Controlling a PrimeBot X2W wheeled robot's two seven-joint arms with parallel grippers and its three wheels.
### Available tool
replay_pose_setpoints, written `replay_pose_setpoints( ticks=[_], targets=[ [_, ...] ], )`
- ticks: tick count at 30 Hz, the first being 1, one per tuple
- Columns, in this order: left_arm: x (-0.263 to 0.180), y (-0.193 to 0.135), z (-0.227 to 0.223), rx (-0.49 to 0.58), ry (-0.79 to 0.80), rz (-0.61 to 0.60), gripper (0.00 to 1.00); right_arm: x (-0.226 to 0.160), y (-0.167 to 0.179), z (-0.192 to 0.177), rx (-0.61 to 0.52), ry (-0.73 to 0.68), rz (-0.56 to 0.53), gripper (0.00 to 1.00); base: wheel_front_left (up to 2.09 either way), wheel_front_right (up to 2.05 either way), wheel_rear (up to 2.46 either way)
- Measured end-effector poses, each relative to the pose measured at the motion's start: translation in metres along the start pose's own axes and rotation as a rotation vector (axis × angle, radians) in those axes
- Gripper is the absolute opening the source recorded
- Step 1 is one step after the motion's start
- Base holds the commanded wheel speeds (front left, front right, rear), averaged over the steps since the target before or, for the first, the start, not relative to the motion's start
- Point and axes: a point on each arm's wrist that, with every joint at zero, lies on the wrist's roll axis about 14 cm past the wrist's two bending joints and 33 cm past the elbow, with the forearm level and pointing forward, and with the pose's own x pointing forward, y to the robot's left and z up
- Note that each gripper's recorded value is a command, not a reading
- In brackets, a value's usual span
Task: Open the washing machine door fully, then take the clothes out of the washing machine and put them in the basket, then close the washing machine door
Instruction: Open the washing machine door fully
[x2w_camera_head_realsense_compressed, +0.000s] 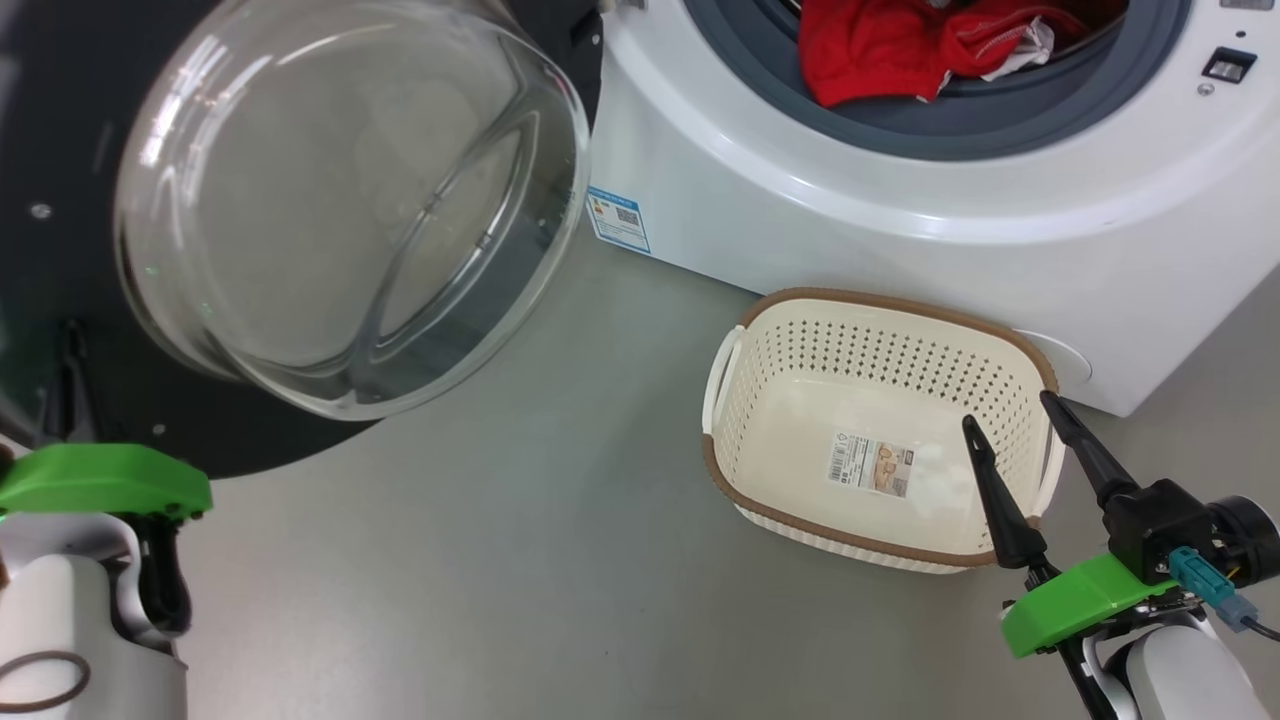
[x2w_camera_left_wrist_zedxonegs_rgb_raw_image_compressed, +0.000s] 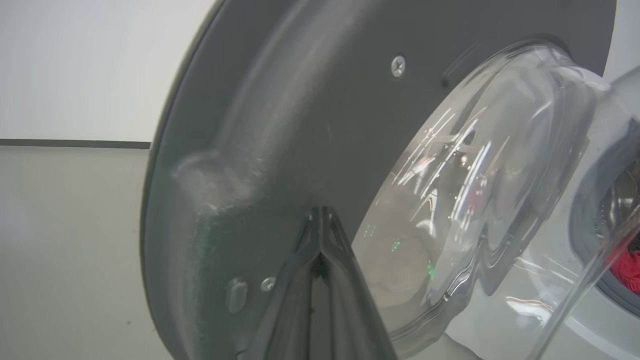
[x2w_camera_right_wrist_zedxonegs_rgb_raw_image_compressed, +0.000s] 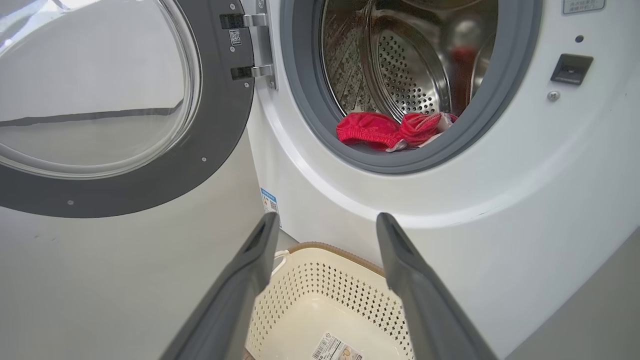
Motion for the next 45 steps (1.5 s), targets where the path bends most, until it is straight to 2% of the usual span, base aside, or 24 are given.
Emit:
replay_pose_setpoints(
  ticks=[7, 12, 13, 15, 16, 17, 21, 29, 42, 45],
  targets=[
    [0.006, -0.004, -0.002, 0.013, 0.002, -0.001, 0.0, -0.004, -0.009, -0.004, -0.007, 0.013, -0.018, 1.0, 0.0, 0.0, 0.0],
    [0.007, -0.011, 0.005, 0.018, -0.025, -0.023, 0.0, -0.003, -0.011, 0.007, -0.008, -0.014, -0.033, 1.0, 0.0, 0.0, 0.0],
    [0.006, -0.012, 0.009, 0.02, -0.04, -0.029, 0.1, -0.004, -0.011, 0.009, -0.006, -0.019, -0.037, 1.0, 0.0, 0.0, 0.0],
    [0.003, -0.016, 0.015, 0.024, -0.063, -0.047, 0.43, -0.005, -0.01, 0.012, -0.001, -0.026, -0.041, 1.0, 0.0, 0.0, 0.0],
    [0.001, -0.017, 0.018, 0.032, -0.073, -0.054, 0.87, -0.006, -0.009, 0.014, -0.002, -0.031, -0.044, 1.0, 0.0, 0.0, 0.0],
    [-0.001, -0.018, 0.02, 0.04, -0.084, -0.061, 1.0, -0.007, -0.01, 0.016, -0.003, -0.034, -0.046, 1.0, 0.0, 0.0, 0.0],
    [-0.009, -0.028, 0.034, 0.055, -0.139, -0.099, 1.0, -0.01, -0.01, 0.023, -0.001, -0.05, -0.059, 1.0, 0.0, 0.0, 0.0],
    [-0.023, -0.077, 0.077, 0.036, -0.295, -0.256, 1.0, -0.02, -0.021, 0.038, 0.008, -0.092, -0.116, 1.0, 0.0, 0.0, 0.0],
    [-0.06, -0.161, 0.046, -0.072, -0.214, -0.551, 1.0, -0.064, -0.065, 0.084, 0.004, -0.228, -0.291, 1.0, 0.0, 0.0, 0.0],
    [-0.064, -0.17, 0.04, -0.092, -0.192, -0.581, 1.0, -0.072, -0.072, 0.089, 0.024, -0.246, -0.317, 1.0, 0.0, 0.0, 0.0]
  ],
)
